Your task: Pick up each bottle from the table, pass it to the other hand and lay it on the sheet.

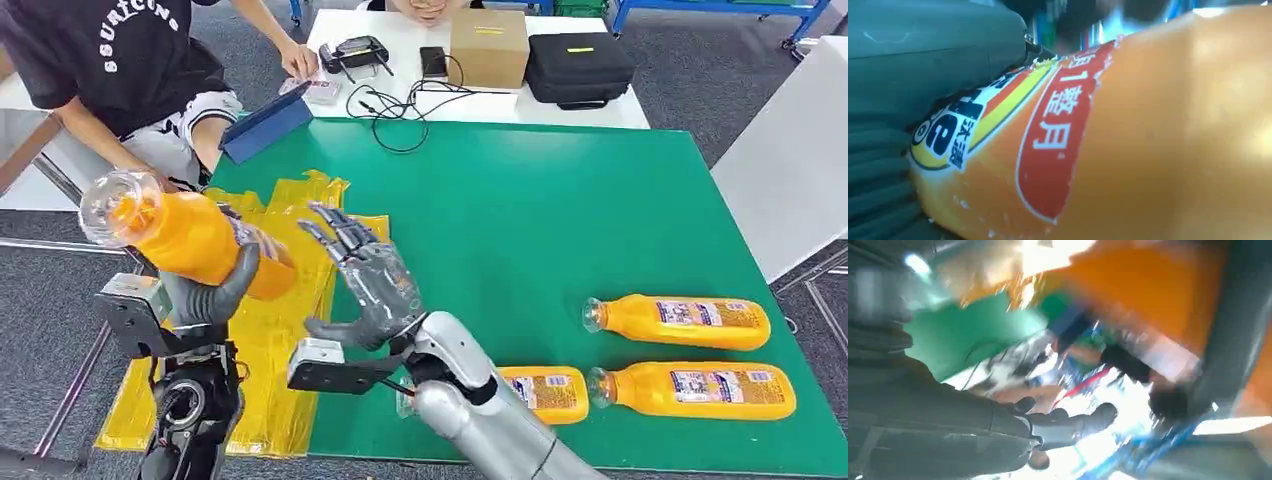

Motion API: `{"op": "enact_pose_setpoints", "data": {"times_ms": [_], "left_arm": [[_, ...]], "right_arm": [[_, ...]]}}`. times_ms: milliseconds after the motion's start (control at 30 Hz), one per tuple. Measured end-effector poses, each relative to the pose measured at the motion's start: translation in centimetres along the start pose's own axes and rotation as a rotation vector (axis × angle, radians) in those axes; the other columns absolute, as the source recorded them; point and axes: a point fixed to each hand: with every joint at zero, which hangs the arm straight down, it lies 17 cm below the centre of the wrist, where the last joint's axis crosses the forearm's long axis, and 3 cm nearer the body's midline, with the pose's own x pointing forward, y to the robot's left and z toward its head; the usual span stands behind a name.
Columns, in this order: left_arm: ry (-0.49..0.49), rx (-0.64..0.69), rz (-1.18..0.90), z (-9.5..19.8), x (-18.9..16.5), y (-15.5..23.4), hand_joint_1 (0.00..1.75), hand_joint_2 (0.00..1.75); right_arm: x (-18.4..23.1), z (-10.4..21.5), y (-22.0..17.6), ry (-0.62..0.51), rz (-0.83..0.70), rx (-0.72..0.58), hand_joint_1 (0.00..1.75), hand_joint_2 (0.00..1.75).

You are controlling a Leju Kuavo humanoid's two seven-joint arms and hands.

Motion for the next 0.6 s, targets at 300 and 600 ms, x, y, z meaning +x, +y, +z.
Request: {"op": "enact_pose_setpoints", "data": {"times_ms": [300, 600], "left_arm": [[-0.036, 0.136, -0.262, 0.8, -0.5, 4.8, 1.75, 1.75], [-0.029, 0.161, -0.294, 1.2, -0.8, 6.1, 1.75, 1.75]], "right_arm": [[-3.4, 4.4, -8.6, 0.087, 0.006, -0.218, 0.0, 1.75], [-4.1, 6.4, -12.2, 0.102, 0.018, -0.3, 0.0, 1.75]]}}
